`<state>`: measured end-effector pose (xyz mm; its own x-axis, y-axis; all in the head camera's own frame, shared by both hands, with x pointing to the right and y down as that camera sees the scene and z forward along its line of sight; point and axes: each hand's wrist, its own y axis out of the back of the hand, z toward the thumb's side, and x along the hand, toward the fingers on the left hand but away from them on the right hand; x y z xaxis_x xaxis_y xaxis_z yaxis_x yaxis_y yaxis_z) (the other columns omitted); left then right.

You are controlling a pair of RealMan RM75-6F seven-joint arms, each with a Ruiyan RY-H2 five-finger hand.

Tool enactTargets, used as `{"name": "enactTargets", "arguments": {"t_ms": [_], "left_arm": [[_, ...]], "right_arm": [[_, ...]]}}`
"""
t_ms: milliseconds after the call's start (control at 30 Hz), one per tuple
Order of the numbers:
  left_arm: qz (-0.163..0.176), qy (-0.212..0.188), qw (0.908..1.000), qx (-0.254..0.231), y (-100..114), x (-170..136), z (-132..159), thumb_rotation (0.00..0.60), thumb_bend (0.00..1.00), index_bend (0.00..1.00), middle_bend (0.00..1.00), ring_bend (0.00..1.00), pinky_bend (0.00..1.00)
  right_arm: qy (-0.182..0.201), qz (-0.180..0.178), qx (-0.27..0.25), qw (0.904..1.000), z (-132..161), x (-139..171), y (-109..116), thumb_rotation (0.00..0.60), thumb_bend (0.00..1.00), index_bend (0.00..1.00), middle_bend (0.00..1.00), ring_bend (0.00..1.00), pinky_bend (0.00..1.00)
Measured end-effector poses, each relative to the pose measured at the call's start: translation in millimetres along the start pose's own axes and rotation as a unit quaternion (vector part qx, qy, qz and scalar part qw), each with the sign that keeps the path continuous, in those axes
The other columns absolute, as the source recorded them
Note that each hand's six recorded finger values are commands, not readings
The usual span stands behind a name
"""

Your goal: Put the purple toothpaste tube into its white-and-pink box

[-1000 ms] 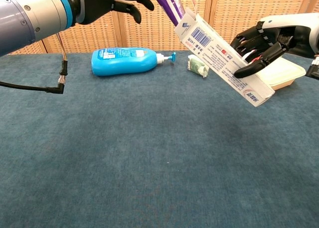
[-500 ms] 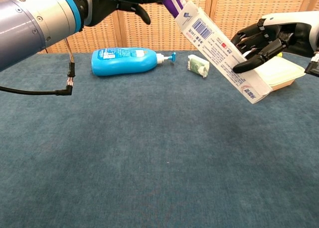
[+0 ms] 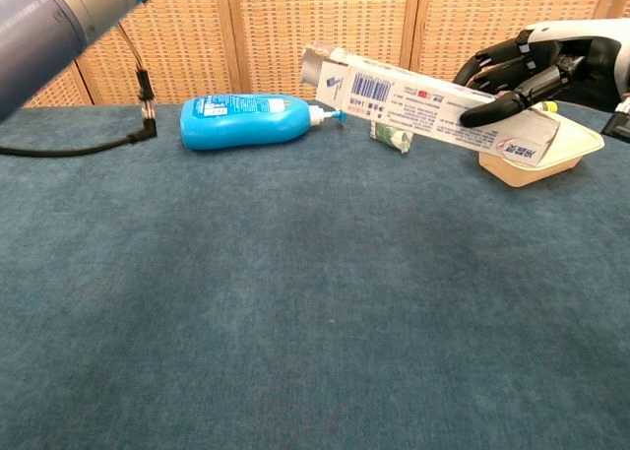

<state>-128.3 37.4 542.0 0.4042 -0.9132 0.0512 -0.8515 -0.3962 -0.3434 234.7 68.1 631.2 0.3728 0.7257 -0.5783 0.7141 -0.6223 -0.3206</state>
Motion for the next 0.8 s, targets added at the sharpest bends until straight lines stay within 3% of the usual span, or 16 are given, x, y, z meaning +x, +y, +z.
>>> {"name": "enactTargets", "arguments": {"t_ms": [200,533,800], "left_arm": [[0.019,-0.005,0.9997,0.012,28.8,2.9,7.5,0.600,0.27,0.00,0.00,0.00,0.12],[0.039,0.026,0.9979,0.045,86.4,-8.2,-13.5,0.600,0.27,0.00,0.00,0.00,0.12],[0.058,0.055,0.9958,0.046,124.9,-20.1,-36.8,0.600,0.27,0.00,0.00,0.00,0.12]], "right_arm": [[0.000,0.001,-0.069,0.9976,1.7,-2.5,1.2,0.600,0.28,0.50,0.54,0.25,0.25],[0.016,-0.011,-0.206,0.9784,9.6,-12.0,15.0,0.600,0.35,0.50,0.54,0.25,0.25],[0.047,-0.021,-0.245,0.9680,13.5,-17.1,18.1,0.600,0.38,0.50,0.54,0.25,0.25]]}}
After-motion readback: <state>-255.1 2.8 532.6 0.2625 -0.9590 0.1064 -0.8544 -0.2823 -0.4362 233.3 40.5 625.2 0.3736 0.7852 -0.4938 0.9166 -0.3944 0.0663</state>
